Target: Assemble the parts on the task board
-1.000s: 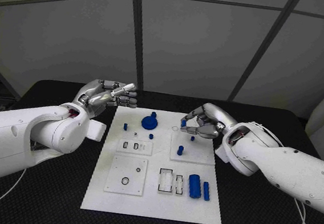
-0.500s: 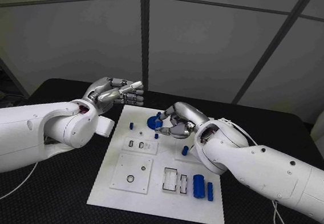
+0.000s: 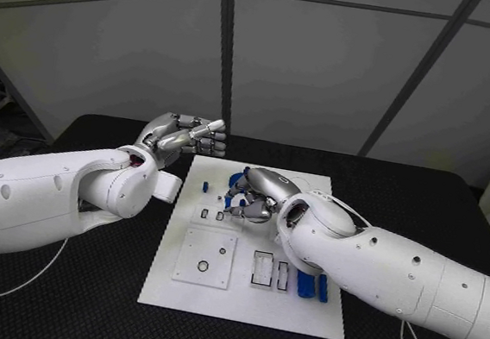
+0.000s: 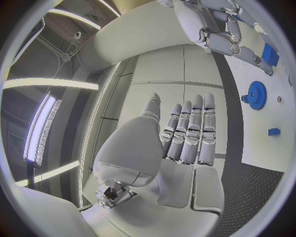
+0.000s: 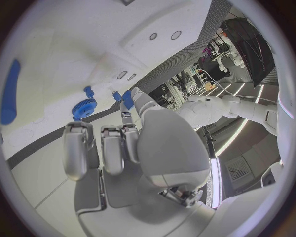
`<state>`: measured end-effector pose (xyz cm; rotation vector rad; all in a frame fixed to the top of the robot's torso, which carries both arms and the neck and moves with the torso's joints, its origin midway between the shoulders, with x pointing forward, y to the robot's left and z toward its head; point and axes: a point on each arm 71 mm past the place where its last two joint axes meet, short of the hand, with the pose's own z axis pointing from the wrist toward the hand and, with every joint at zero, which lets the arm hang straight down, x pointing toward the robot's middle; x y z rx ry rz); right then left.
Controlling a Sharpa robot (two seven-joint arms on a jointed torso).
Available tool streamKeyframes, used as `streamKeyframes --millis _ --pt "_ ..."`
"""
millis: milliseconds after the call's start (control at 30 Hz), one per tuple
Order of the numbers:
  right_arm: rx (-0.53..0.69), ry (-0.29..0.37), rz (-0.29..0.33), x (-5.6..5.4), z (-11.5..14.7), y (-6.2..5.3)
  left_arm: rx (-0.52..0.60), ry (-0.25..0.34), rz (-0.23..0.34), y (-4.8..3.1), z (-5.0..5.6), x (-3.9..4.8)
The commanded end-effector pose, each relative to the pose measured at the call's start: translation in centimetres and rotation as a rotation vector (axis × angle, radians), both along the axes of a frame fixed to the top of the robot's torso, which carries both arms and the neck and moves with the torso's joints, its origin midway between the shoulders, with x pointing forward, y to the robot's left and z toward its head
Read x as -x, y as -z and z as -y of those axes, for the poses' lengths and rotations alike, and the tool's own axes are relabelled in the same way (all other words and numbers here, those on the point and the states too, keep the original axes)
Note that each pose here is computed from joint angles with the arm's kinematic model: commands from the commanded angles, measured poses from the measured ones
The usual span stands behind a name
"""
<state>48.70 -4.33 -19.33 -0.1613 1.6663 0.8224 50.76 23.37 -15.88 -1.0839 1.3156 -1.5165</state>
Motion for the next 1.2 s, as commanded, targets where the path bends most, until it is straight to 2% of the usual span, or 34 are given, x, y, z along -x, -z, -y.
streamKeyframes --millis 33,433,1200 --pt "0.043 0.005 0.032 0.0 -0.2 0.1 0.002 0.012 0.005 -0.11 0.1 -0.01" --pt "0.103 -0.009 0.017 0.3 -0.7 1.5 0.002 0.02 -0.002 -0.03 0.3 -0.04" --pt "0.17 -0.013 0.003 0.4 -0.8 2.5 0.001 0.019 -0.004 0.0 0.2 -0.06"
